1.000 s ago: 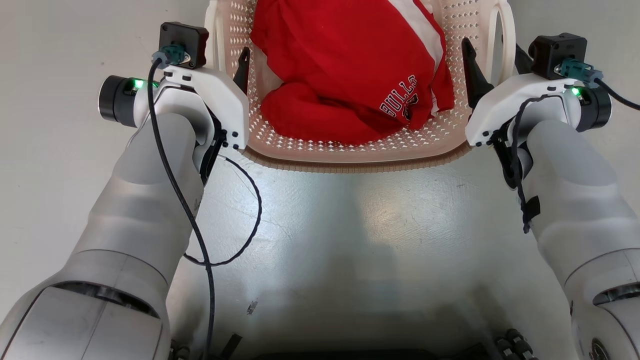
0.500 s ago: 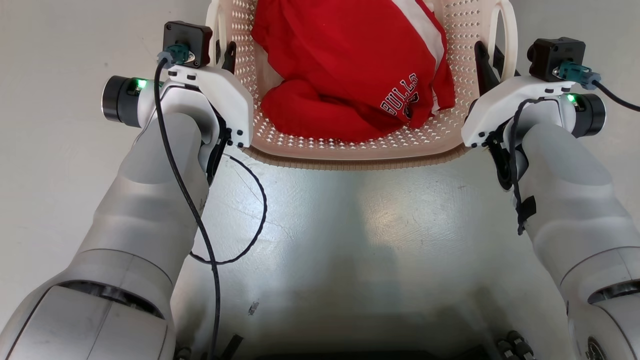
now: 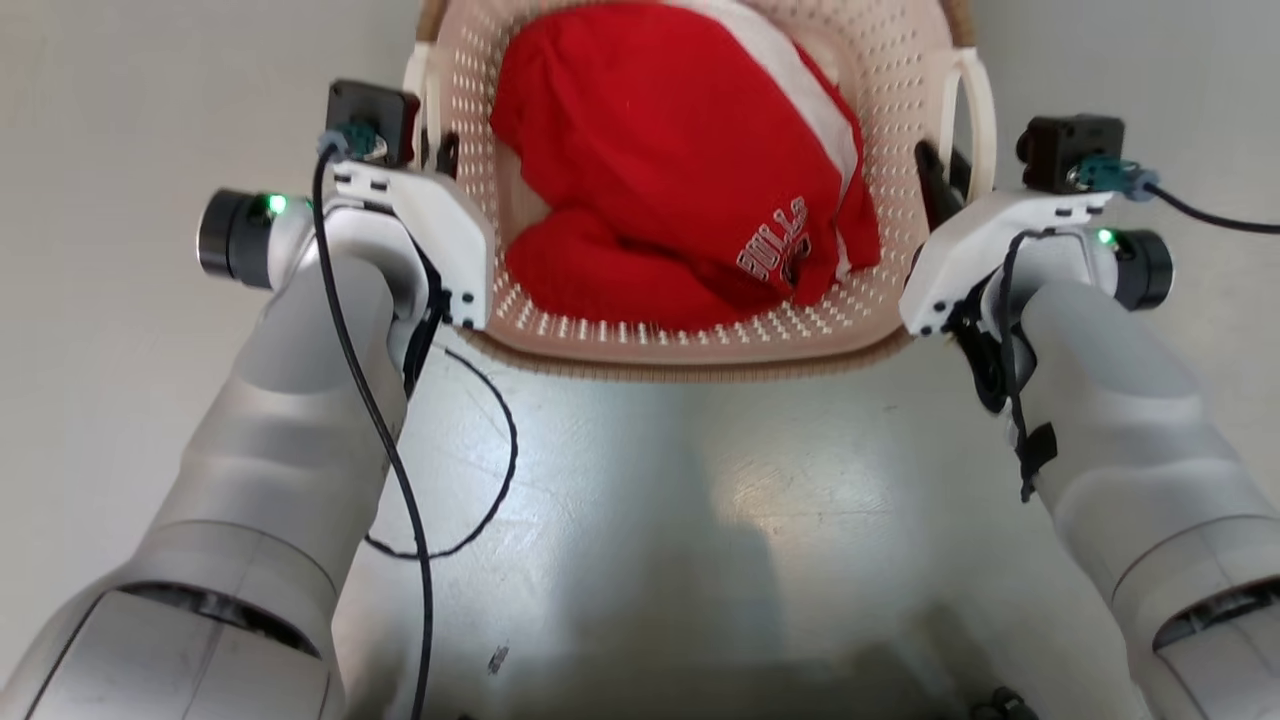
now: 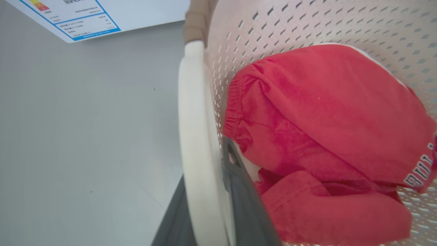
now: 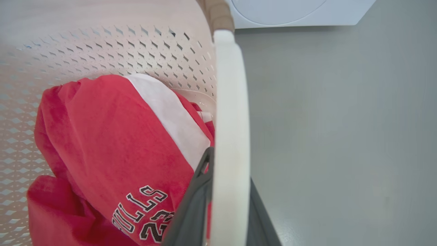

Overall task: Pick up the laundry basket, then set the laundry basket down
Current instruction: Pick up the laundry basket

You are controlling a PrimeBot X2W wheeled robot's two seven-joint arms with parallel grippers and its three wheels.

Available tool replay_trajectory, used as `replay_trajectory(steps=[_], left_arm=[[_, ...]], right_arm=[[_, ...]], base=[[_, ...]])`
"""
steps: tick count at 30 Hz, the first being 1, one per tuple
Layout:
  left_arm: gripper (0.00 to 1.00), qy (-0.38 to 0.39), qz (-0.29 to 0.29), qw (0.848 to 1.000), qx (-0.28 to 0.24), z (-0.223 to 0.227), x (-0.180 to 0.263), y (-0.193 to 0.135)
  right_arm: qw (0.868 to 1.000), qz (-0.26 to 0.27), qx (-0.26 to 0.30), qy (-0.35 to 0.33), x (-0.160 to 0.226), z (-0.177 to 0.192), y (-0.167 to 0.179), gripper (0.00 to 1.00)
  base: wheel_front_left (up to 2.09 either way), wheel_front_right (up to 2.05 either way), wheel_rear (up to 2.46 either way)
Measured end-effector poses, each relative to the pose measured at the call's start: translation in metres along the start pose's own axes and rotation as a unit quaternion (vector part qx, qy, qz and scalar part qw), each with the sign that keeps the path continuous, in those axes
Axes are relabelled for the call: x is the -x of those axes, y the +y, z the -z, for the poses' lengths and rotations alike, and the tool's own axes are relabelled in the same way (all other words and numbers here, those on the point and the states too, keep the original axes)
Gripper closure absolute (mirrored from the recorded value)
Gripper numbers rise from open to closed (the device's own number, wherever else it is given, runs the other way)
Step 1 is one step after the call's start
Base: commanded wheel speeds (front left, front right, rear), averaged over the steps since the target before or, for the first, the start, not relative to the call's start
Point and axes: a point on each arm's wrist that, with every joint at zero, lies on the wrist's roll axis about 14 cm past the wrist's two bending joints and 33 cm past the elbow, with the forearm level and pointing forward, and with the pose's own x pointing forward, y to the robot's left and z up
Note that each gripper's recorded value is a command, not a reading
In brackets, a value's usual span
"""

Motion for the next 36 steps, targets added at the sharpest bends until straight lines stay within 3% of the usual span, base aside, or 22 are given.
replay_trajectory(steps=[17, 30, 36], left_arm=[[1.00, 0.023, 0.011, 0.999, -0.025, -0.013, 0.057, -0.024], [1.00, 0.013, 0.003, 1.000, -0.009, -0.029, 0.113, -0.034], [1.00, 0.026, -0.001, 1.000, 0.002, -0.014, 0.146, -0.040]], right_arm=[[0.999, -0.003, 0.005, 0.037, 0.073, -0.008, 0.008, 1.00], [1.000, -0.009, 0.013, 0.013, 0.127, -0.024, 0.023, 1.00], [1.000, -0.012, 0.009, 0.019, 0.158, -0.012, 0.031, 1.00]], base=[[0.00, 0.00, 0.00], [0.00, 0.00, 0.00], [0.00, 0.00, 0.00]])
